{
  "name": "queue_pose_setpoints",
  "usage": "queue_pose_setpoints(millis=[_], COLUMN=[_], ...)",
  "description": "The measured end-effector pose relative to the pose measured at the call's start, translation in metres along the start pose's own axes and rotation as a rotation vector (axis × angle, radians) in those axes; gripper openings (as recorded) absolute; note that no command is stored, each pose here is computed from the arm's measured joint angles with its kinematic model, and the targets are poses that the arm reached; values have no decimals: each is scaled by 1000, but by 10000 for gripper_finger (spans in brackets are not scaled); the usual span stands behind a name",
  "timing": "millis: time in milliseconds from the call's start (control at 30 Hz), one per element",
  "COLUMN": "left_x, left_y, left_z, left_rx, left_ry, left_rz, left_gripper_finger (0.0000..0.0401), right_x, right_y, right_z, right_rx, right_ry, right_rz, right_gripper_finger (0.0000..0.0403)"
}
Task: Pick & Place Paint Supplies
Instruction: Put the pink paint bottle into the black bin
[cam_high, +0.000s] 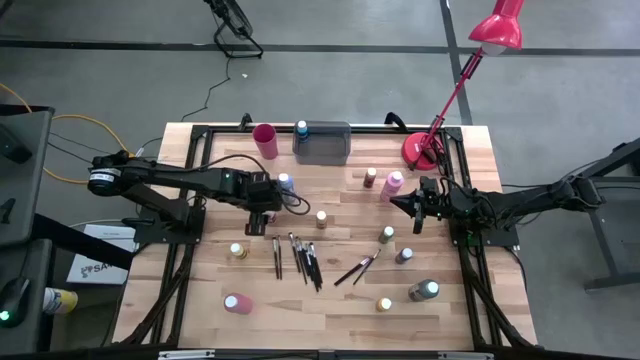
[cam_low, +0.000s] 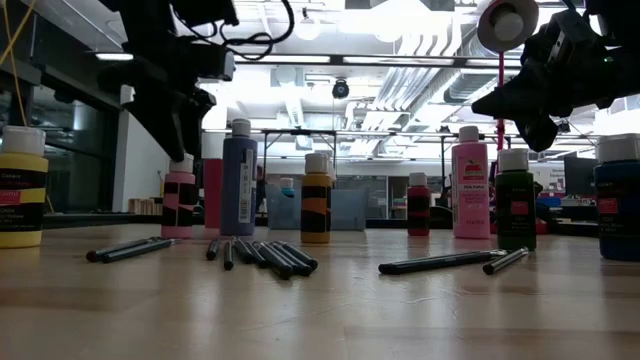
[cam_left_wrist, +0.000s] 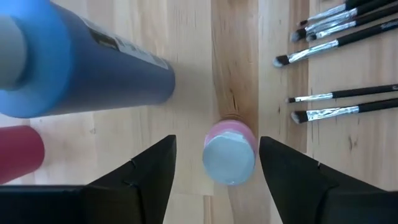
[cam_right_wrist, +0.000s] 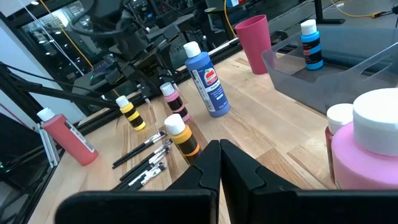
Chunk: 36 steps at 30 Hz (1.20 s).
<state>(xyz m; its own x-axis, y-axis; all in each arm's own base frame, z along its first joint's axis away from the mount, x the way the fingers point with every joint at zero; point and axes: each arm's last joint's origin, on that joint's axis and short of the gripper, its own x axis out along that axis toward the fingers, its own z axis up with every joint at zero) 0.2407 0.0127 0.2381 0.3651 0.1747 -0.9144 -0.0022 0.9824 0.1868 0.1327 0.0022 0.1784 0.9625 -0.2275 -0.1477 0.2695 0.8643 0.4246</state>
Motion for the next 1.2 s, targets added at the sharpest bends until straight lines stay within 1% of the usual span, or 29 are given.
queue_pose_setpoints(millis=[133,267,367,600,700,933,1200], left_x=[5,3,4,4,4,10,9], left_y=[0,0,-1,-1,-1,-2,-2], left_z=[1,2,1,0,-1,2,3], left_rx=[-3,-4,-2,0,0,-8,-10], left_ry=[14,-5,11,24,28,29,20], left_rz=[-23,-29,-52,-55,-58,-59,-69], left_gripper_finger=[225,225,225,224,209,154,117], right_x=[0,0,0,0,0,0,0], right_y=[0,0,0,0,0,0,0], right_z=[0,0,0,0,0,0,0], right_rx=[0,0,0,0,0,0,0], right_ry=[0,0,0,0,0,0,0], right_rz=[0,0,0,0,0,0,0], right_gripper_finger=[3,3,3,3,3,3,3])
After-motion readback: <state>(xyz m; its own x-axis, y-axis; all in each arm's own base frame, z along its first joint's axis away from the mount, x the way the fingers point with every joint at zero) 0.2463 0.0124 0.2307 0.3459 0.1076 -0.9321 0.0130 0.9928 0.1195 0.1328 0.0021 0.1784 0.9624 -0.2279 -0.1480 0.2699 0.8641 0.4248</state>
